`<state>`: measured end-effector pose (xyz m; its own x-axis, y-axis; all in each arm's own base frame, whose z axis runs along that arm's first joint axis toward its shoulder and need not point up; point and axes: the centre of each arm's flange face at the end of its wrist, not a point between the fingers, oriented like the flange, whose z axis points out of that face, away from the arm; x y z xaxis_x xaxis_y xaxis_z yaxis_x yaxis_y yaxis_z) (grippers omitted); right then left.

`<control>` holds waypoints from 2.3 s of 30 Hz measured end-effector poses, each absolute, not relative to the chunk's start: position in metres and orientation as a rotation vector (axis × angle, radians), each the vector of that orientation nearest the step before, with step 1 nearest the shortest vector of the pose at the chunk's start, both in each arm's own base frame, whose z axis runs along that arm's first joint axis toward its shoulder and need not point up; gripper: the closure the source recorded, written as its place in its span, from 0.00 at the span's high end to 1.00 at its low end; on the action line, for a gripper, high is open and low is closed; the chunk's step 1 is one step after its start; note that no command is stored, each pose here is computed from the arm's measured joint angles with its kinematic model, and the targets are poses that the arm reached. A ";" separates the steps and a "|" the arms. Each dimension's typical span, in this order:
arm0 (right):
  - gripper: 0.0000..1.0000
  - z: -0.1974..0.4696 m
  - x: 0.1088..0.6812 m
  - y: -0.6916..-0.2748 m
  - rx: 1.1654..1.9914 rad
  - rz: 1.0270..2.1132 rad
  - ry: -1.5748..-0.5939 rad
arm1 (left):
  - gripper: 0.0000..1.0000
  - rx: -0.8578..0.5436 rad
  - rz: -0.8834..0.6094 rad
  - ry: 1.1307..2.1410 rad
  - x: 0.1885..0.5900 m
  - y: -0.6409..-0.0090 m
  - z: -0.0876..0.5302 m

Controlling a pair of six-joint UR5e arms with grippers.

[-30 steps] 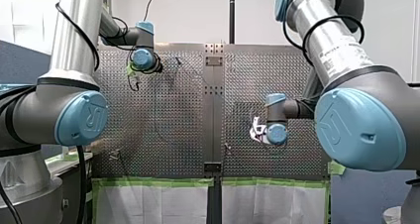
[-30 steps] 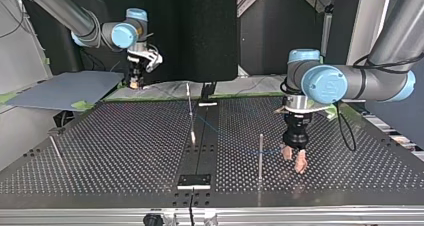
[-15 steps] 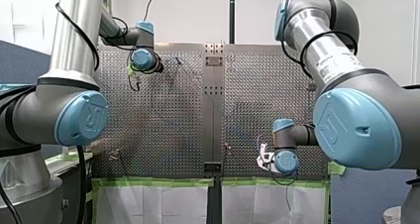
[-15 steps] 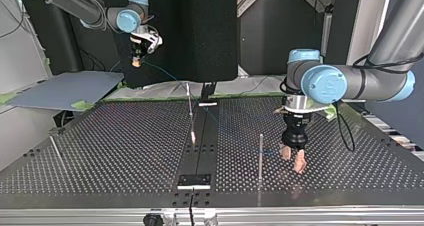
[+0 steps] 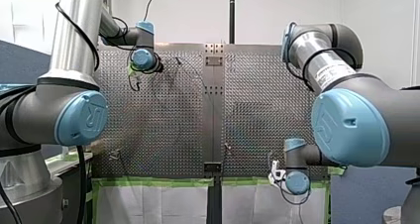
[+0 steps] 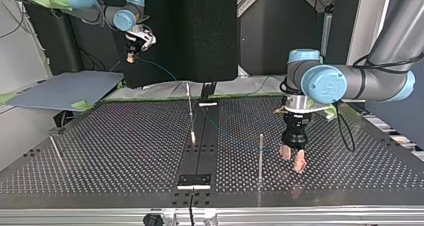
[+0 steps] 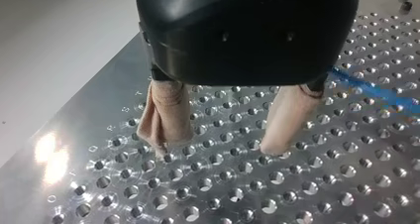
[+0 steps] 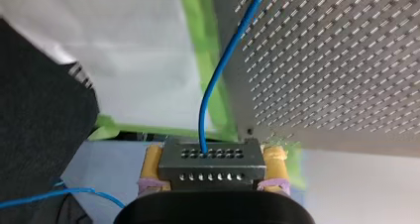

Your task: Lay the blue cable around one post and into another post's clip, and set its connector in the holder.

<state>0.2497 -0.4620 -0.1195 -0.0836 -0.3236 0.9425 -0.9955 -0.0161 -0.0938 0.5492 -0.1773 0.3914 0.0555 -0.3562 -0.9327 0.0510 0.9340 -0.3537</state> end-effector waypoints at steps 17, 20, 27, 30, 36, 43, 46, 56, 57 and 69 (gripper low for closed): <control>0.14 -0.119 0.256 -0.494 1.480 1.209 -1.461 | 1.00 -0.251 -0.313 1.486 0.550 -0.177 0.392; 0.14 -0.121 0.258 -0.495 1.480 1.238 -1.465 | 1.00 -0.252 -0.311 1.485 0.550 -0.176 0.392; 0.14 -0.147 0.253 -0.489 1.493 1.225 -1.475 | 1.00 -0.254 -0.309 1.484 0.550 -0.174 0.392; 0.14 -0.162 0.251 -0.484 1.503 1.211 -1.490 | 1.00 -0.255 -0.309 1.485 0.550 -0.174 0.391; 0.14 -0.193 0.244 -0.474 1.516 1.170 -1.533 | 1.00 -0.256 -0.309 1.486 0.550 -0.174 0.391; 0.14 -0.211 0.236 -0.469 1.516 1.140 -1.559 | 1.00 -0.256 -0.310 1.487 0.550 -0.174 0.391; 0.14 -0.212 0.233 -0.471 1.508 1.132 -1.562 | 1.00 -0.256 -0.309 1.487 0.550 -0.174 0.391; 0.16 -0.186 0.226 -0.496 1.438 1.136 -1.555 | 1.00 -0.258 -0.312 1.487 0.550 -0.174 0.391; 0.16 -0.182 0.226 -0.498 1.435 1.138 -1.555 | 1.00 -0.258 -0.312 1.487 0.550 -0.174 0.391; 0.18 -0.123 0.227 -0.528 1.374 1.185 -1.535 | 1.00 -0.258 -0.313 1.486 0.551 -0.174 0.391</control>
<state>0.2268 -0.5282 -0.1235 -0.1459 -0.2975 0.9435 -0.9881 -0.0034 -0.1538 0.5505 -0.1735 0.3915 0.0573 -0.3596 -0.9314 0.0460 0.9329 -0.3573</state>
